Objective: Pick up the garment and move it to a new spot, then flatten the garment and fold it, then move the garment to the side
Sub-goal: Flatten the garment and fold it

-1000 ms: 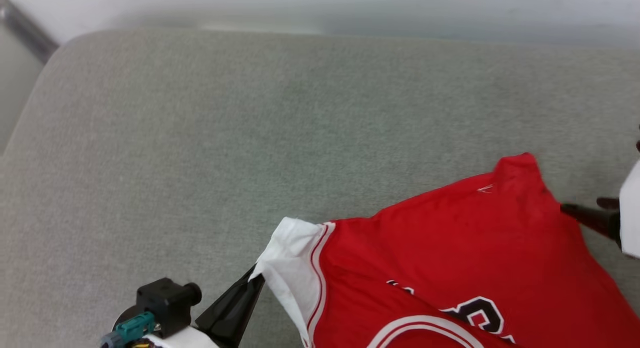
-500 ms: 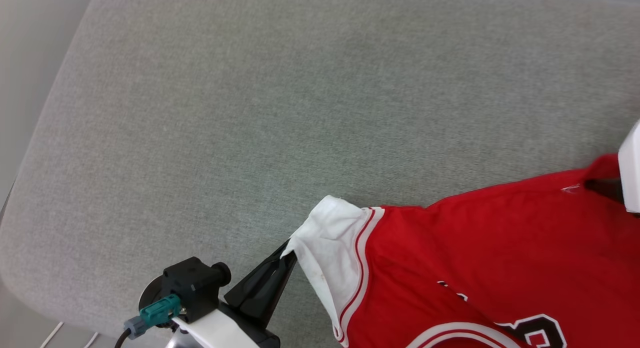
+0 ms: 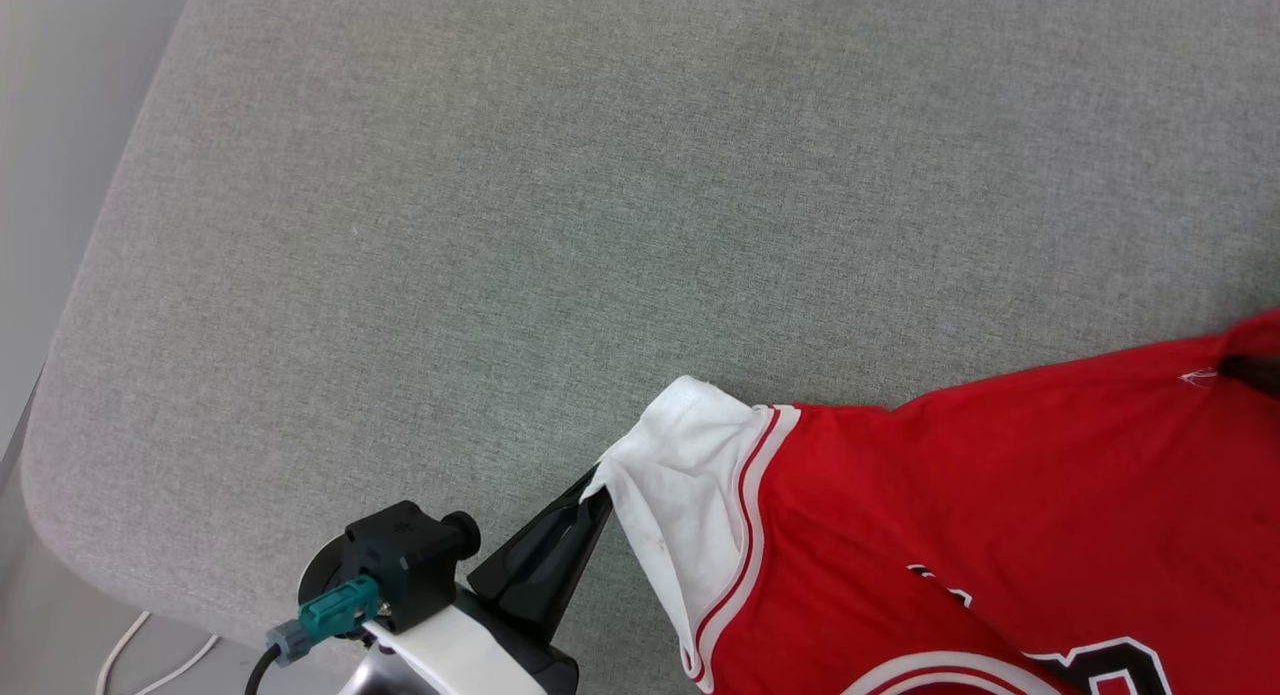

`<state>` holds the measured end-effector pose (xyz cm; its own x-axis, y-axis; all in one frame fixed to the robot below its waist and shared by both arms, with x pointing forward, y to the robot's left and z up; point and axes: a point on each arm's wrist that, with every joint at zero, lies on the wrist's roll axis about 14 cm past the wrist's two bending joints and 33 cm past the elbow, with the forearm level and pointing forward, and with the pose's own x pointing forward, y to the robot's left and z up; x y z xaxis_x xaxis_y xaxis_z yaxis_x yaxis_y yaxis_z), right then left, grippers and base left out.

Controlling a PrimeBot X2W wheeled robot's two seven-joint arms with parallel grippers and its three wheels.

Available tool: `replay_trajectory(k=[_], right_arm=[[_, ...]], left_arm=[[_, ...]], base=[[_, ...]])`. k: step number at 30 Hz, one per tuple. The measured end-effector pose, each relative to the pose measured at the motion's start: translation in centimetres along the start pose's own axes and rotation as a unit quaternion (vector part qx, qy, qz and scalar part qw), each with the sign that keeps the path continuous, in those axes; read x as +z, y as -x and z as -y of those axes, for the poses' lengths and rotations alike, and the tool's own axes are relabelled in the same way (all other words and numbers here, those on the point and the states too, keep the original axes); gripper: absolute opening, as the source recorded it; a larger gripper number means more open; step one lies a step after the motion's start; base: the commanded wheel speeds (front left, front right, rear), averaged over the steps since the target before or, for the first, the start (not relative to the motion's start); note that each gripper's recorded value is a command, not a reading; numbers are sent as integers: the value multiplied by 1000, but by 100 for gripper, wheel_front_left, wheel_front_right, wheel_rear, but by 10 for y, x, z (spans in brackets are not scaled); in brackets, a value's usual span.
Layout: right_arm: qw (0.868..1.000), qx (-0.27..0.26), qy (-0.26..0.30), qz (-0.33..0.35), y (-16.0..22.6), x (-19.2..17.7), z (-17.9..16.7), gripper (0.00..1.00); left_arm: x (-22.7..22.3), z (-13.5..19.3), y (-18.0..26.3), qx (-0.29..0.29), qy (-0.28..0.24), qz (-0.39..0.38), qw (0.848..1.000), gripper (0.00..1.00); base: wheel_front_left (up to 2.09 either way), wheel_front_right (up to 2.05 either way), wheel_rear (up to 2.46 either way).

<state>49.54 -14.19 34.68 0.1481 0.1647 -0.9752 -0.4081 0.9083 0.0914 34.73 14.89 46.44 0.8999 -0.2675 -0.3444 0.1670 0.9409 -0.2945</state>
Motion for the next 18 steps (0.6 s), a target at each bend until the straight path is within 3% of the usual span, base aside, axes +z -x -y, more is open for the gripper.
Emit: replay_trajectory(k=[11, 18], right_arm=[[996, 23, -21, 82, 28, 12, -8, 0], [981, 10, -30, 192, 93, 22, 1, 0]], left_arm=[[16, 2, 7, -6, -12, 32, 999, 0], [45, 7, 18, -18, -40, 76, 996, 0]], base=[[0, 0, 0], [0, 0, 0]])
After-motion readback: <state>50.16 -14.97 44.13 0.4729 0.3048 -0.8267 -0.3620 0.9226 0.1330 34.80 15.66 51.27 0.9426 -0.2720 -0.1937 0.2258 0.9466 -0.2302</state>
